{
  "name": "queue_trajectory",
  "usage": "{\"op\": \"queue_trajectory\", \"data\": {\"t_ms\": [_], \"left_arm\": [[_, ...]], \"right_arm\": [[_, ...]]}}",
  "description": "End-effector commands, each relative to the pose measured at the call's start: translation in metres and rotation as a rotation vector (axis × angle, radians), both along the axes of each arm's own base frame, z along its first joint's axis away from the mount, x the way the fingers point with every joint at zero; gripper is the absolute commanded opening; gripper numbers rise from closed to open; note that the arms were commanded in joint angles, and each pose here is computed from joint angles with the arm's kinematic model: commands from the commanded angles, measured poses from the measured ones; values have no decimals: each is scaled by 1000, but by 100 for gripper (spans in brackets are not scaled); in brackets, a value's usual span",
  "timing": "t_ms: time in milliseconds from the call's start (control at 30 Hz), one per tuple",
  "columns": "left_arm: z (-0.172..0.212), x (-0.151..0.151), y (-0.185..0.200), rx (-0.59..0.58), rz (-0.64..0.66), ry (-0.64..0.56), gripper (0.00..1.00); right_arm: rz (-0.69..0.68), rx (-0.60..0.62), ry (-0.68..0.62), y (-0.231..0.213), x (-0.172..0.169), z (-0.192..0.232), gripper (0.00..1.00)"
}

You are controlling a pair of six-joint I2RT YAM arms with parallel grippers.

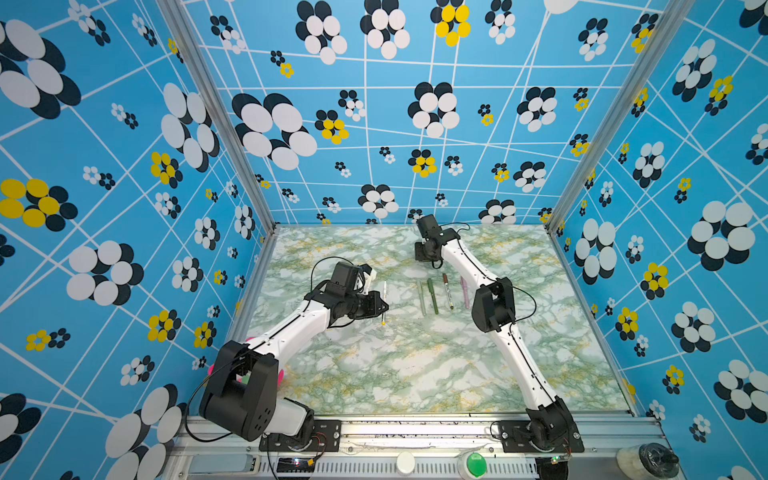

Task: Insert the pens into the pen caps
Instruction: 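Lower the right gripper onto the yellow cap and close on it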

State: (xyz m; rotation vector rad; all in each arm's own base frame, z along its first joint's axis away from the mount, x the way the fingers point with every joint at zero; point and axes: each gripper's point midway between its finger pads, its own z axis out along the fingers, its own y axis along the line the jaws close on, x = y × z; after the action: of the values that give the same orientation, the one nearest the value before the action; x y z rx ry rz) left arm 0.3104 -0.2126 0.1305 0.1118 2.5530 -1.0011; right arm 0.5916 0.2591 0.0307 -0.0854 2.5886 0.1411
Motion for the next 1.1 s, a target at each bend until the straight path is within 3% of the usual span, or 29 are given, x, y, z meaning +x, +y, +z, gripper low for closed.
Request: {"op": "queue_trajectory", "data": {"t_ms": [0,500,1067], "left_arm": [[11,10,-2,-29,5,-22,0],[16,15,-1,-52,17,-41,0],[23,14,-5,-106,32,-63,0]], "right_arm": [[-33,39,48,-5,0,-19,24],[-45,36,90,-13,-11,-11,10],[30,296,85,30,-47,77,5]]}}
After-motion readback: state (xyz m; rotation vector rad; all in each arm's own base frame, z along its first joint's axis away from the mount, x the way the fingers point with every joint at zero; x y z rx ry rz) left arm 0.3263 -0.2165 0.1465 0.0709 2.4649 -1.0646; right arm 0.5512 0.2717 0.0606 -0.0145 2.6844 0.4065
